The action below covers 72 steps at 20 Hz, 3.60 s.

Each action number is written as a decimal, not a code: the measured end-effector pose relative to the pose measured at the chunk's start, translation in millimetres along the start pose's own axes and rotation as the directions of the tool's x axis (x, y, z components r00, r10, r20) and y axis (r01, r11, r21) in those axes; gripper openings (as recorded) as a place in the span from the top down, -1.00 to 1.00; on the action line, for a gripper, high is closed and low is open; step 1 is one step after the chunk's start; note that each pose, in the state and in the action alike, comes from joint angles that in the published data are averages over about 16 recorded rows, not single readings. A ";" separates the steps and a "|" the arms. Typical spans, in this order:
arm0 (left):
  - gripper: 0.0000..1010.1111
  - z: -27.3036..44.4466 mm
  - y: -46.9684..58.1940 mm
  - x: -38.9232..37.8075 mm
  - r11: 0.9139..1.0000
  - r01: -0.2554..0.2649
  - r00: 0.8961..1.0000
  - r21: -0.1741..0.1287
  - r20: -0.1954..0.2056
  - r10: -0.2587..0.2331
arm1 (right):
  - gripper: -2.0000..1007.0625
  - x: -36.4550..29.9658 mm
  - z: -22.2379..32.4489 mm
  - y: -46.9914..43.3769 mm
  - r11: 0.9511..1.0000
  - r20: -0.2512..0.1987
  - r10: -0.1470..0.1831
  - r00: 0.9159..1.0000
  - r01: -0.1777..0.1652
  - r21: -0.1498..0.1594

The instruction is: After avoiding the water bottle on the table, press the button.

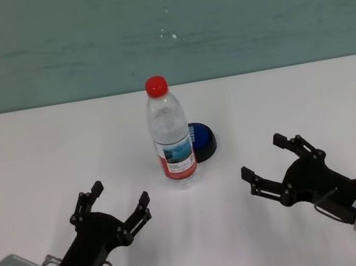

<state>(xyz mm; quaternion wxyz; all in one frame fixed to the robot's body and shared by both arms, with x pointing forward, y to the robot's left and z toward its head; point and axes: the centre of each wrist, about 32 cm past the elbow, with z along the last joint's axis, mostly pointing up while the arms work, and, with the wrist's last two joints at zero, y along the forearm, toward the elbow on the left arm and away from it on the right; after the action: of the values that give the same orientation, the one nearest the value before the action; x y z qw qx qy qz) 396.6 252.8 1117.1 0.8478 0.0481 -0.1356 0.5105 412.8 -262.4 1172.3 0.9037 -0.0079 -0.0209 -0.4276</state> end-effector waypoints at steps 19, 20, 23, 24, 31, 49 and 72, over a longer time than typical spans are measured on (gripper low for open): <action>-0.98 0.0 0.0 0.0 1.000 0.000 1.000 0.000 0.000 0.000 | -0.99 -2.8 -17.9 -2.1 0.995 -0.025 0.096 0.995 -0.095 0.018; -0.98 0.0 0.0 0.0 1.000 0.000 1.000 0.000 0.000 0.000 | -0.99 -2.4 -18.7 -2.2 0.995 -0.030 0.095 0.995 -0.094 0.016; -0.98 0.0 0.0 0.0 1.000 0.000 1.000 0.000 0.000 0.000 | -0.99 -0.6 -20.5 -2.3 0.997 -0.050 0.083 0.995 -0.083 0.007; -0.98 0.0 0.0 0.0 1.000 0.000 1.000 0.000 0.000 0.000 | -0.99 0.1 -21.0 -2.3 0.997 -0.059 0.078 0.995 -0.077 0.003; -0.98 0.0 0.0 0.0 1.000 0.000 1.000 0.000 0.000 0.000 | -0.99 5.1 -23.9 -1.2 0.999 -0.112 0.030 0.993 -0.033 -0.024; -0.98 0.0 0.0 0.0 1.000 0.000 1.000 0.000 0.000 0.000 | -0.99 10.5 -29.9 4.6 0.998 -0.064 -0.030 0.998 0.026 -0.059; -0.98 0.0 0.0 0.0 1.000 0.000 1.000 0.000 0.000 0.000 | -0.99 13.2 -33.7 8.1 0.997 -0.059 -0.024 0.998 0.019 -0.077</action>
<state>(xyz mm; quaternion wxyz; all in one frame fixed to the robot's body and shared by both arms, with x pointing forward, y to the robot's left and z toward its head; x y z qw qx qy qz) 396.6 252.8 1117.1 0.8478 0.0481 -0.1356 0.5105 428.5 -268.6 1139.3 0.8983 -0.0292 0.0225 -0.4379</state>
